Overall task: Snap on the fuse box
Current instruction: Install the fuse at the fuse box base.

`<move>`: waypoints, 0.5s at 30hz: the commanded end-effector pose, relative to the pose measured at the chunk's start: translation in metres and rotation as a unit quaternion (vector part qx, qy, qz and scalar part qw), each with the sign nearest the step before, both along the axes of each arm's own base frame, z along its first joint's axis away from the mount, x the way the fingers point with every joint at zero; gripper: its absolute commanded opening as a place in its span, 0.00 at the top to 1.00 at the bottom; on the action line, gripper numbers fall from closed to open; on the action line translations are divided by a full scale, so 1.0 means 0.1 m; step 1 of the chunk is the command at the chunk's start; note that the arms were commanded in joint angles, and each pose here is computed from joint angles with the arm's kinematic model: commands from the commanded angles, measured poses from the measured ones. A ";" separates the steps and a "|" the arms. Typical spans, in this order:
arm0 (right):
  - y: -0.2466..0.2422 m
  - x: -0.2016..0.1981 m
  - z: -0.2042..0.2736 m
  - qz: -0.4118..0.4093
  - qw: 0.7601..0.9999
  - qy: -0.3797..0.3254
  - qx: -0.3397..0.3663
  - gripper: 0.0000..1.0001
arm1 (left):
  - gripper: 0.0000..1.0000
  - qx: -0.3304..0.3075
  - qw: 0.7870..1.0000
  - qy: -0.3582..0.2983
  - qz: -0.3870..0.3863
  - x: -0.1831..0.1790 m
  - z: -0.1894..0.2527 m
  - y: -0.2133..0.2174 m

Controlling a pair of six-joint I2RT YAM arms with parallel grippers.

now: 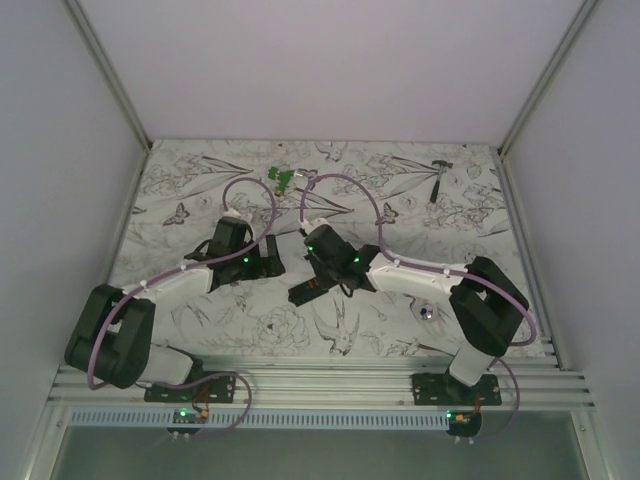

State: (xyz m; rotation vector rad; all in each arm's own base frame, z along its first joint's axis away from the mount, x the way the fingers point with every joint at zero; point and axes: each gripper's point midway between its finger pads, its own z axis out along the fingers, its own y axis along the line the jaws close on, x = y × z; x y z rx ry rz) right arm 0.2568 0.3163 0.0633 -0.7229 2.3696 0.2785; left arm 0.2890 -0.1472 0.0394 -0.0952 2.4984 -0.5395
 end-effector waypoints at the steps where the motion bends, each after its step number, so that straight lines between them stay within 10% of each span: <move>1: 0.15 0.10 0.11 -0.005 0.999 -0.023 0.024 1.00 | 0.00 0.006 1.000 -0.013 -0.003 0.02 0.01 0.03; 15: 0.14 0.11 0.02 0.002 1.000 -0.025 0.012 1.00 | 0.00 -0.003 1.000 -0.006 -0.010 0.03 0.00 -0.02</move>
